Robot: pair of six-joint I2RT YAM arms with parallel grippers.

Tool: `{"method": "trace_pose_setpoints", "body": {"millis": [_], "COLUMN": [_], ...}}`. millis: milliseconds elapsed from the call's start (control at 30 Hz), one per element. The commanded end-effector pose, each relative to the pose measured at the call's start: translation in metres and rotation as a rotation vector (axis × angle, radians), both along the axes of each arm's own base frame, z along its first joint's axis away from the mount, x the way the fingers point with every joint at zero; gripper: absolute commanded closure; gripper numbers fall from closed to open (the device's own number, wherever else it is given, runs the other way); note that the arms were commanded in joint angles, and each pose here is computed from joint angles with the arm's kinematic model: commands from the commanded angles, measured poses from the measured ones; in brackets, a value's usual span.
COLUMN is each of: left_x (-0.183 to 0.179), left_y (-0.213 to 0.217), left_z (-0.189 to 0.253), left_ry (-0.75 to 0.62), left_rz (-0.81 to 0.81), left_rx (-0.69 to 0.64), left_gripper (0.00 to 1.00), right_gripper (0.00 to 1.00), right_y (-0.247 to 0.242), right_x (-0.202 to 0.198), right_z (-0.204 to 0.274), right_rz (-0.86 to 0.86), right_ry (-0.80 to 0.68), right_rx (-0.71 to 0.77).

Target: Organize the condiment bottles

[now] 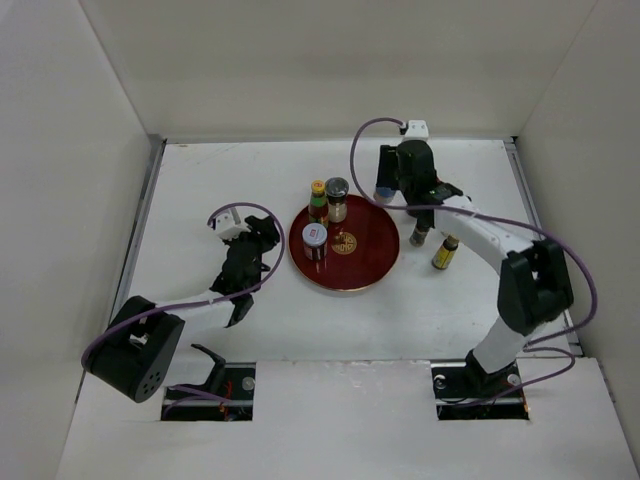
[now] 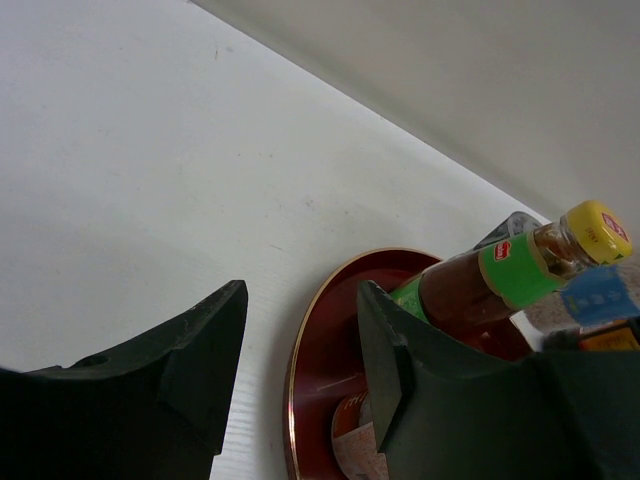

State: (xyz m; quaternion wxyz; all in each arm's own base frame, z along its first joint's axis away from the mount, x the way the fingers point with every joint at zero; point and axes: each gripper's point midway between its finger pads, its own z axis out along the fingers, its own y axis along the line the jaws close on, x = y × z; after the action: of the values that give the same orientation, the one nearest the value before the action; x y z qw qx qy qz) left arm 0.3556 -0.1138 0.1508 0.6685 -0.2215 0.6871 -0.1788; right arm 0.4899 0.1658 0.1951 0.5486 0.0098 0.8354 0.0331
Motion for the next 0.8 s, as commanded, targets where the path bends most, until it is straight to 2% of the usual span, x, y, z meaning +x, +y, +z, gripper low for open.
{"method": "trace_pose_setpoints", "body": {"millis": [0,133,400,567,600,767], "left_x": [0.003,0.004,0.004,0.004,0.004,0.005], "left_y": [0.000,-0.001,0.000,0.000,-0.001,-0.003], "left_z": [0.015,0.015,0.016,0.016,0.016,0.015], "left_ry": [-0.050,-0.047,-0.050,-0.050,-0.050,-0.048], "left_rz": [0.002,-0.003,-0.001,-0.001,-0.003,-0.015], "left_rx": [-0.040,-0.040,-0.041,-0.040,-0.040,-0.039], "left_gripper": [0.54,0.54,0.54,0.54,0.54,0.54], "right_gripper": [0.46,0.45,0.44,0.32,0.26,0.08], "right_y": [0.020,0.037,0.069,0.081,0.082,0.077], "right_x": [-0.021,-0.043,-0.025,-0.025,-0.026,-0.034], "right_z": [0.089,0.072,0.046,0.014,0.009,0.031], "right_rz": [0.038,0.085,0.132,0.136,0.133,0.124], "right_ry": [-0.252,-0.234,-0.215,-0.175,-0.167,-0.189], "right_rx": [0.118,0.128,0.111,0.080,0.070,0.083]}}
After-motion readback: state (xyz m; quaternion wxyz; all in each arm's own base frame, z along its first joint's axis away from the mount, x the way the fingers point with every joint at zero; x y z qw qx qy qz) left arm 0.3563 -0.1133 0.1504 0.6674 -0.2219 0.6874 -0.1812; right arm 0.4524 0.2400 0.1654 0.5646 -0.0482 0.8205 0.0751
